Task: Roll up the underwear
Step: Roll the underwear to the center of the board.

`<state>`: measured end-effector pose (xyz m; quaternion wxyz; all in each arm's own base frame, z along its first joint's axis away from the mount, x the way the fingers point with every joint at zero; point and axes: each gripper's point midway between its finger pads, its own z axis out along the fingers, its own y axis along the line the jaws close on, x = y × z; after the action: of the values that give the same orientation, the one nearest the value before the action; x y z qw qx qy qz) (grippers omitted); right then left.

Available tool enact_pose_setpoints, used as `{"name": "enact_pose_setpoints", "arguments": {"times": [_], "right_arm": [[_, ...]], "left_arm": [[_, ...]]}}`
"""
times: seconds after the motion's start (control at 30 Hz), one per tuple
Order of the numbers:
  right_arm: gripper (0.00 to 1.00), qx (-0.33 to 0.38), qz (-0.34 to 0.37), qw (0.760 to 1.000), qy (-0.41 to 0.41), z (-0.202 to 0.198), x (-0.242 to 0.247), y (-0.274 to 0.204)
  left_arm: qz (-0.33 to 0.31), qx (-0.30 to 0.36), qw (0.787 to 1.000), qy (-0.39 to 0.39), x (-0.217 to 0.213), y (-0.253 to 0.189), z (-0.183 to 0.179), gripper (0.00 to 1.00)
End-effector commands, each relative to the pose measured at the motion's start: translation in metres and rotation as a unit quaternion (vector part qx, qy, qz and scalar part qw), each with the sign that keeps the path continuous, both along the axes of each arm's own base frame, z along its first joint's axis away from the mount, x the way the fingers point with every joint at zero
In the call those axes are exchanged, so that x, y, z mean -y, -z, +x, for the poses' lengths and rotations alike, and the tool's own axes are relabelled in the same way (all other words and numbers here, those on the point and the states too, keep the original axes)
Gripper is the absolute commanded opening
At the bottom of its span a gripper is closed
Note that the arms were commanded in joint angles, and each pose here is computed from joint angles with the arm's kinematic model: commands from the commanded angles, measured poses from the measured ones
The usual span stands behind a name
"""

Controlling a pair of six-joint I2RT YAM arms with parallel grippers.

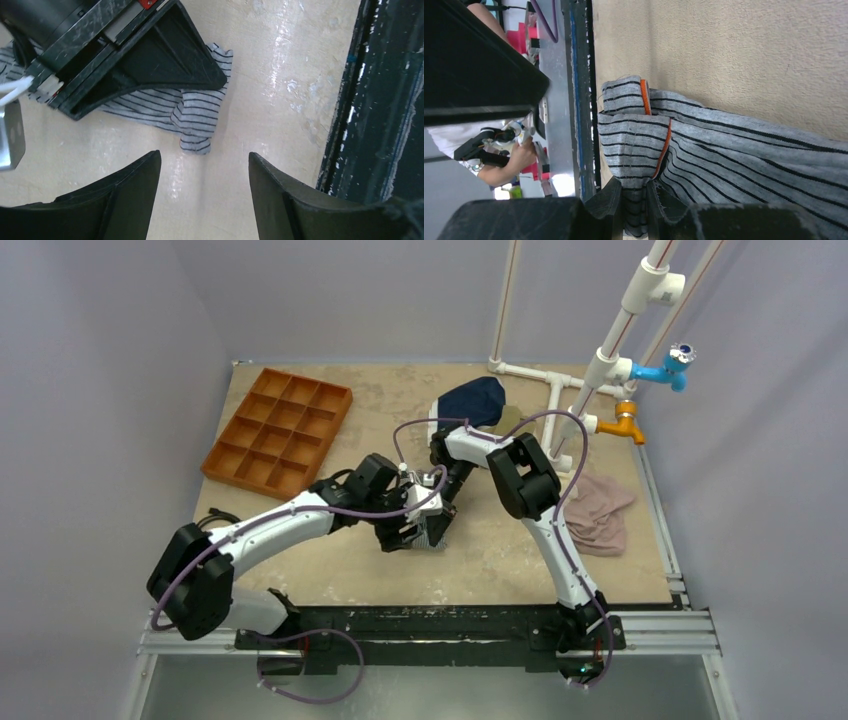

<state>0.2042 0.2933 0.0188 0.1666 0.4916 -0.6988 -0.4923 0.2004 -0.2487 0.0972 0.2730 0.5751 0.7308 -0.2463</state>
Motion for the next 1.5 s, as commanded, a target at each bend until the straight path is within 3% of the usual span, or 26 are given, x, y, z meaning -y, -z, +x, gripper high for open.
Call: {"name": "enact_pose_setpoints", "arguments": {"times": [0.0,0.17,0.53,0.8,0.9,1.07,1.23,1.47], "right_arm": [[0.14,0.084,-0.016,0.995,-0.059,0.017,0.016,0.048],[0.14,0.084,-0.017,0.994,-0.062,0.016,0.017,0.049],[0.14,0.084,-0.022,0.994,-0.065,0.015,0.020,0.050],[0.14,0.084,-0.025,0.994,-0.065,0.015,0.020,0.052],[0.15,0.085,-0.026,0.994,-0.064,0.016,0.020,0.052],[0.25,0.099,-0.029,0.993,-0.059,0.020,0.019,0.047],[0.45,0.151,-0.033,0.987,-0.044,0.036,0.016,0.028],[0.47,0.212,-0.063,0.975,-0.019,0.057,0.029,0.003]], "left_arm": [[-0.006,0.080,0.997,0.015,0.029,-0.003,0.025,0.64],[0.017,0.098,0.995,0.021,0.040,0.013,0.032,0.65],[0.046,0.050,0.997,0.029,0.052,0.050,0.025,0.59],[0.057,0.024,0.998,0.030,0.053,0.067,0.019,0.36],[0.062,0.011,0.997,0.035,0.054,0.071,0.016,0.21],[0.063,-0.013,0.997,0.042,0.055,0.071,0.008,0.00],[0.061,-0.043,0.996,0.051,0.056,0.072,-0.002,0.00],[0.066,-0.064,0.994,0.052,0.058,0.074,-0.004,0.00]]}}
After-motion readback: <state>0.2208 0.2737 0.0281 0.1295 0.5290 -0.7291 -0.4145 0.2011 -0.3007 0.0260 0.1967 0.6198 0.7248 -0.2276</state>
